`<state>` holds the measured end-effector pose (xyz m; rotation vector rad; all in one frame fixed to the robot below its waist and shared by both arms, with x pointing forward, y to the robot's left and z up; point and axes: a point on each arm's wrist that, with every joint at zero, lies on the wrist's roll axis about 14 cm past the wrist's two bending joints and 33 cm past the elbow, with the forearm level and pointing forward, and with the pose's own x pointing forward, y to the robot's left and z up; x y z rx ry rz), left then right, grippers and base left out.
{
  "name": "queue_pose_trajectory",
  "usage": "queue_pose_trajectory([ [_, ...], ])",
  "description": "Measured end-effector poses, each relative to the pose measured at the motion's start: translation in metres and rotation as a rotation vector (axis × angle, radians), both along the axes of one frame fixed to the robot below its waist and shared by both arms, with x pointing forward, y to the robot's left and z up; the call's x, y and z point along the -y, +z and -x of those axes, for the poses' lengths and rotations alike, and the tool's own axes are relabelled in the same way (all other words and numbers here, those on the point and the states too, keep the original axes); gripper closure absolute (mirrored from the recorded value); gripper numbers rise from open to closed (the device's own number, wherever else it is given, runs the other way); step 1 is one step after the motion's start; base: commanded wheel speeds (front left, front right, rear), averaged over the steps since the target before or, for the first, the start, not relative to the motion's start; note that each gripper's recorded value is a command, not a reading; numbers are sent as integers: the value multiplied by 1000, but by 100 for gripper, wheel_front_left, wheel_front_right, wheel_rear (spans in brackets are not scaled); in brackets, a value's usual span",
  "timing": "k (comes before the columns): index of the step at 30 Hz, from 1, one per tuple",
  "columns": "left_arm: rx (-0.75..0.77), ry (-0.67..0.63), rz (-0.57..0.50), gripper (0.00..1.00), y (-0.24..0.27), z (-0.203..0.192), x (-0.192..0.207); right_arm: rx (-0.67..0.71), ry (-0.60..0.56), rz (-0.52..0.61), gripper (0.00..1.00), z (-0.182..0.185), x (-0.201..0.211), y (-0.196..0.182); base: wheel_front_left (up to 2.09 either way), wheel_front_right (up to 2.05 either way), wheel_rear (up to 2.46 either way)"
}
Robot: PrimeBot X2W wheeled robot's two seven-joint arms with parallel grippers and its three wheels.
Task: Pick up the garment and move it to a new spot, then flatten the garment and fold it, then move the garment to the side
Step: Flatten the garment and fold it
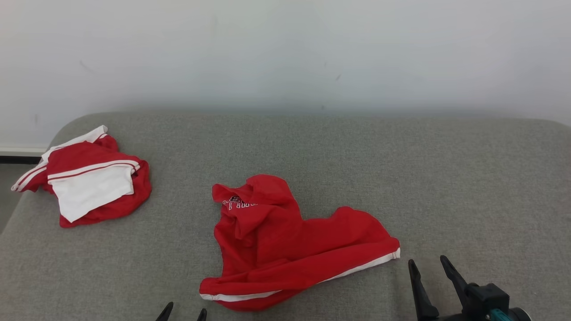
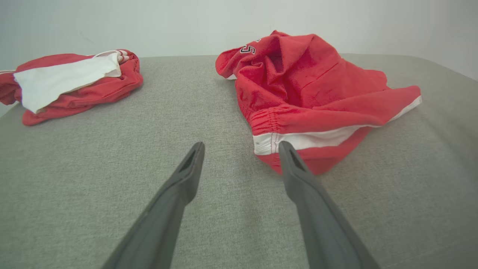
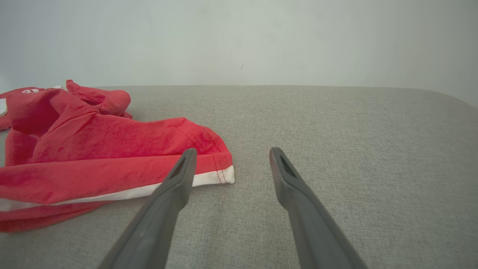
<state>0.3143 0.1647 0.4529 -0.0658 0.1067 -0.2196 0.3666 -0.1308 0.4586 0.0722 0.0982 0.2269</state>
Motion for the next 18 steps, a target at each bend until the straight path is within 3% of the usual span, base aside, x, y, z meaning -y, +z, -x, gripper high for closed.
queue_pose_trajectory([
  [18, -129, -178, -36, 0, -32, -29, 26, -128, 86, 85, 0, -38, -11, -42, 0, 0, 0],
])
